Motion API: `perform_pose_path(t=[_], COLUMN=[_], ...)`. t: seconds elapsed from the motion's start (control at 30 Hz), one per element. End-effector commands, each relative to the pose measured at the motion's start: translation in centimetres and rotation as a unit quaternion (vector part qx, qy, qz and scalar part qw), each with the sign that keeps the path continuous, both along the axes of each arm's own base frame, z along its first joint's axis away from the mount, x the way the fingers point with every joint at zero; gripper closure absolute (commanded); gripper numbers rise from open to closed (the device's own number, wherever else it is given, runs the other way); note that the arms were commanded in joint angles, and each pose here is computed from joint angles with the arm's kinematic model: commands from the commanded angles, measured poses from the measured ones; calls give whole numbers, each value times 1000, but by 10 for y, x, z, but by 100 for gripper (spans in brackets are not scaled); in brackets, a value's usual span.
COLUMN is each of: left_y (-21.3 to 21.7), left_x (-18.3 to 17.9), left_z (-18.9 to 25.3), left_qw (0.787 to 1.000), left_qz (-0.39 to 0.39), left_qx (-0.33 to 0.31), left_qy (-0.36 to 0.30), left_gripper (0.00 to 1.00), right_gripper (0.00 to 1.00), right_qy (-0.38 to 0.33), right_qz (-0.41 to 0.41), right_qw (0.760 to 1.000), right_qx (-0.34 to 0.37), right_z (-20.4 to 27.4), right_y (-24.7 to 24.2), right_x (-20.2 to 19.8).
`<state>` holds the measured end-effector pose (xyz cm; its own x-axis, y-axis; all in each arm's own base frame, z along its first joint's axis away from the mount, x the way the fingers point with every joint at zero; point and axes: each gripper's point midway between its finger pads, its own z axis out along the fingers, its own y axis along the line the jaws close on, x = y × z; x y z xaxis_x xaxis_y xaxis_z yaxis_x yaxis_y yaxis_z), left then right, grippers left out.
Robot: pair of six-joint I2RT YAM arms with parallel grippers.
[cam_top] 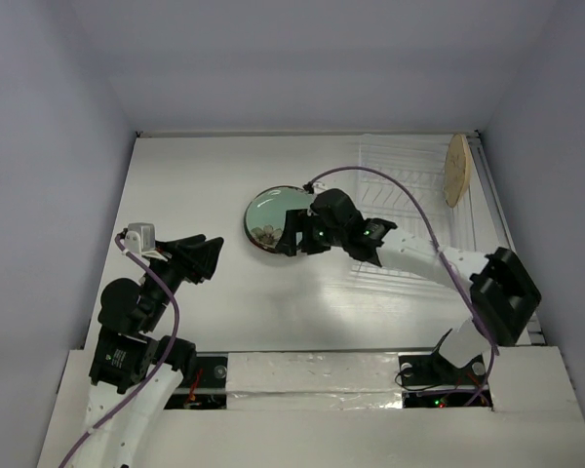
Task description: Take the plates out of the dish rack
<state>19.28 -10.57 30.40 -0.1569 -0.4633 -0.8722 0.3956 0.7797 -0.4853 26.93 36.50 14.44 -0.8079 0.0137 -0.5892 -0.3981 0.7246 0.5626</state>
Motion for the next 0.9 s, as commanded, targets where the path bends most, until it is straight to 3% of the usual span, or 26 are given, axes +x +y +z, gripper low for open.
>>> perform_pose_path(t=[0.0,0.07,0.1,0.13,0.23,0.3,0.37,0.47,0.5,0.53,0.63,0.8,0.87], left_y=[1,1,1,1,1,1,1,2,2,1,1,-3,-5], left_x=[0,0,0,0,-2,-3,-5,-7,-8,-9,-12,-15,-16], left_z=[10,10,10,10,12,12,15,16,17,17,20,20,20], left_qw=[1000,1000,1000,1000,1000,1000,999,999,999,999,999,999,999], left_qz=[4,3,2,2,0,-1,-2,-1,0,-5,-7,-17,-25], left_qx=[-7,-8,-8,-8,-8,-9,-11,-13,-13,-13,-15,-16,-15], left_qy=[-18,-19,-19,-19,-22,-25,-31,-35,-37,-37,-43,-44,-44], left_gripper=[51,51,51,51,51,51,51,51,51,51,51,50,50], right_gripper=[25,59,97,100,100,100,96,54,32,24,20,21,22], right_qy=[-71,-124,-134,-151,-206,-239,-237,-226,-219,-212,-186,-154,-131], right_qz=[-13,-87,-125,-157,-315,-446,-535,-573,-578,-584,-593,-581,-583], right_qw=[997,988,983,975,923,851,787,745,734,722,708,716,701], right_qx=[8,-6,-24,-30,-79,-136,-197,-255,-282,-304,-334,-354,-389], right_z=[47,79,85,98,138,160,164,166,164,160,149,124,107], right_y=[-16,-43,-63,-78,-163,-236,-303,-351,-361,-369,-393,-413,-427], right_x=[3,20,27,33,53,56,53,49,47,52,70,108,118])
